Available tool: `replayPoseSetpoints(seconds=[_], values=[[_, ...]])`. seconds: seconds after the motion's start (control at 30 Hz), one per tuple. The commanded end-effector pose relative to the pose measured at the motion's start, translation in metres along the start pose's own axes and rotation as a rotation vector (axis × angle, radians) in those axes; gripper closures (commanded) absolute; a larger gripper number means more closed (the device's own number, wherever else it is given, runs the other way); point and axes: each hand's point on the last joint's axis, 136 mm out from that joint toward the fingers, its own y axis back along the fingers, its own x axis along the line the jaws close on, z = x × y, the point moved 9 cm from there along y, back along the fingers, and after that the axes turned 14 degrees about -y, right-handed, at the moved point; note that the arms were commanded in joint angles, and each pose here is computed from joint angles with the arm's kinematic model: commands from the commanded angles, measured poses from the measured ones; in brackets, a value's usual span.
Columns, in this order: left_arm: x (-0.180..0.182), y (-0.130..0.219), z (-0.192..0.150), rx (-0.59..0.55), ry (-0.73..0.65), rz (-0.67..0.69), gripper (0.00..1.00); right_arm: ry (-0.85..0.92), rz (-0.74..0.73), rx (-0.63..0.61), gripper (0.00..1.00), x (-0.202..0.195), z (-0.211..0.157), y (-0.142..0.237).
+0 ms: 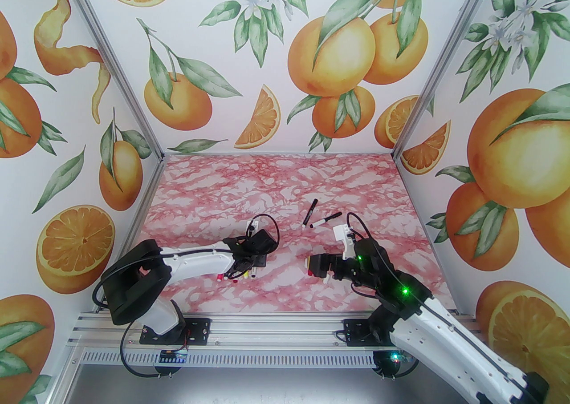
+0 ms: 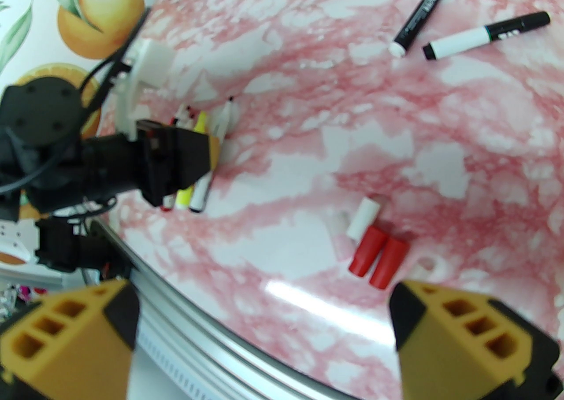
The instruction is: Open the pen caps
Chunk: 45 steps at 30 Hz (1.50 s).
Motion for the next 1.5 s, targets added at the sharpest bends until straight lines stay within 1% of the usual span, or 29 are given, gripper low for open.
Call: replayPoseSetpoints(seconds=[0.0, 0.07, 0.2, 0.3, 0.37, 0.4, 0.5, 0.67, 0.9, 1.07, 1.17, 1.27, 1.4, 1.47], values=[[0.002, 0.031, 0.026, -0.089, -0.002, 0.005, 0.65, 0.000, 0.005, -0.020, 0.00, -0.001, 0.000, 0.001], [0.000, 0.041, 0.036, -0.120, -0.024, -0.022, 0.65, 0.005, 0.000, -0.030, 0.00, -0.001, 0.000, 0.005], [-0.011, 0.047, 0.059, -0.142, -0.080, -0.156, 0.64, 0.002, -0.038, -0.086, 0.01, -0.002, 0.003, 0.012], [-0.025, 0.044, 0.081, -0.165, -0.144, -0.283, 0.60, -0.008, -0.067, -0.139, 0.02, -0.001, 0.008, 0.020], [-0.031, 0.040, 0.094, -0.173, -0.174, -0.312, 0.57, -0.014, -0.077, -0.178, 0.01, 0.001, 0.012, 0.026], [-0.036, 0.038, 0.101, -0.169, -0.196, -0.351, 0.57, -0.019, -0.086, -0.201, 0.02, 0.001, 0.013, 0.030], [-0.047, 0.028, 0.120, -0.165, -0.244, -0.386, 0.55, -0.038, -0.121, -0.262, 0.01, 0.000, 0.017, 0.039], [-0.070, 0.007, 0.149, -0.163, -0.314, -0.403, 0.51, -0.062, -0.129, -0.315, 0.01, 0.001, 0.020, 0.049], [-0.098, -0.042, 0.174, -0.112, -0.340, -0.395, 0.50, -0.069, -0.146, -0.312, 0.01, 0.003, 0.022, 0.050], [-0.113, -0.074, 0.182, -0.076, -0.354, -0.392, 0.50, -0.066, -0.157, -0.307, 0.01, 0.003, 0.022, 0.050], [-0.115, -0.092, 0.184, -0.046, -0.350, -0.377, 0.50, -0.067, -0.158, -0.303, 0.01, 0.003, 0.022, 0.051], [-0.117, -0.102, 0.187, -0.044, -0.355, -0.370, 0.52, -0.073, -0.163, -0.308, 0.01, 0.002, 0.021, 0.054], [-0.118, -0.112, 0.186, -0.024, -0.376, -0.334, 0.57, -0.077, -0.164, -0.312, 0.01, 0.000, 0.020, 0.055], [-0.117, -0.114, 0.186, -0.024, -0.379, -0.330, 0.58, -0.080, -0.168, -0.310, 0.01, -0.001, 0.019, 0.054]])
